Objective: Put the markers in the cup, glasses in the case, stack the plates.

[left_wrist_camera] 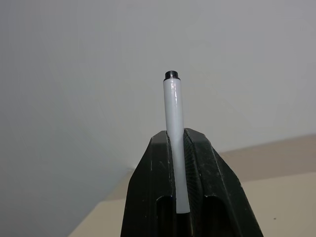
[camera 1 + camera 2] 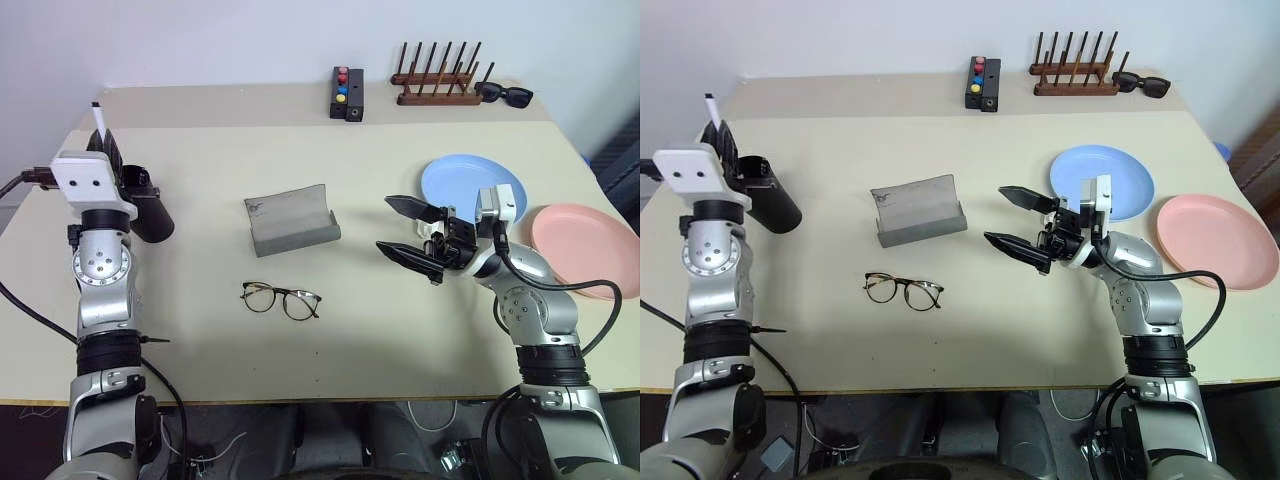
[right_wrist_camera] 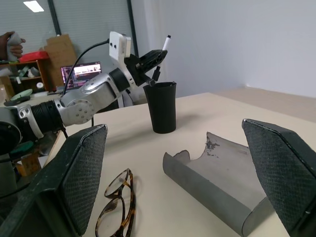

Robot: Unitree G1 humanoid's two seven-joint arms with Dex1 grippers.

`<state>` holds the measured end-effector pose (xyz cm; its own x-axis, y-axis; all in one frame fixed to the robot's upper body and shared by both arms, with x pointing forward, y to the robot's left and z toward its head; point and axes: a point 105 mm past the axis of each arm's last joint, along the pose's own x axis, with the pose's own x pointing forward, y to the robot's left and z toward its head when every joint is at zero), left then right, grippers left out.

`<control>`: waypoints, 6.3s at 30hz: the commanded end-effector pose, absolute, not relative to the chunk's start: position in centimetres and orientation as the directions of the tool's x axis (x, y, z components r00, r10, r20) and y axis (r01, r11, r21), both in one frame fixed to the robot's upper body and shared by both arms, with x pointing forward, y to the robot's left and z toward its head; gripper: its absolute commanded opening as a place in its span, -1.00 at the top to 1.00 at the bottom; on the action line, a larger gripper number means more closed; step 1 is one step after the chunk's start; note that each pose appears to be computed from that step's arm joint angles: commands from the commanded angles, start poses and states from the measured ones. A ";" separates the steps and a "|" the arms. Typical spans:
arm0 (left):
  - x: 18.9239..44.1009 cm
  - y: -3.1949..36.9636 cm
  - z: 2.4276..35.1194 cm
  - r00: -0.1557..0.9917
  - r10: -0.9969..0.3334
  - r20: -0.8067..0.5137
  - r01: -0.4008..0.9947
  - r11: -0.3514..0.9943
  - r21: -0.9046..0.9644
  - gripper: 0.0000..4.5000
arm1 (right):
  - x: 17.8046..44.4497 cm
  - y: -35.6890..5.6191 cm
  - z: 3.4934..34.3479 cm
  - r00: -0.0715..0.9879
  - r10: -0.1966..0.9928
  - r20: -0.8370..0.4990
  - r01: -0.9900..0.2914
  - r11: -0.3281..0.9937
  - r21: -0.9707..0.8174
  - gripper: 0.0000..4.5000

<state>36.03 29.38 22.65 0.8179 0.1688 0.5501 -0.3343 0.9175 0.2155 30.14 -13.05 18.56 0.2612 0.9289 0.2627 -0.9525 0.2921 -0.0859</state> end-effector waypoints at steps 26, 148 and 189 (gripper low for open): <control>35.5 30.8 21.5 0.822 0.181 0.541 -0.359 0.901 0.245 0.99 | 29.6 -13.5 19.7 0.254 0.927 0.275 -0.946 0.297 -0.129 -1.00; 38.3 16.5 14.4 0.390 -0.734 -0.556 0.919 0.276 0.282 -0.66 | 29.8 -14.0 17.0 0.396 0.887 0.239 -0.882 0.439 -0.170 -1.00; 37.1 18.8 15.9 0.316 -0.747 -0.585 0.929 0.121 0.349 0.99 | 28.8 -13.0 15.9 0.322 0.924 0.206 -0.923 0.354 -0.147 -1.00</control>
<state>37.03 18.63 14.37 0.2873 -0.7330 -0.6166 0.9478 0.1247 0.2933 29.16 -13.14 15.29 0.3494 0.9161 0.1969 -0.9184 0.3764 -0.1216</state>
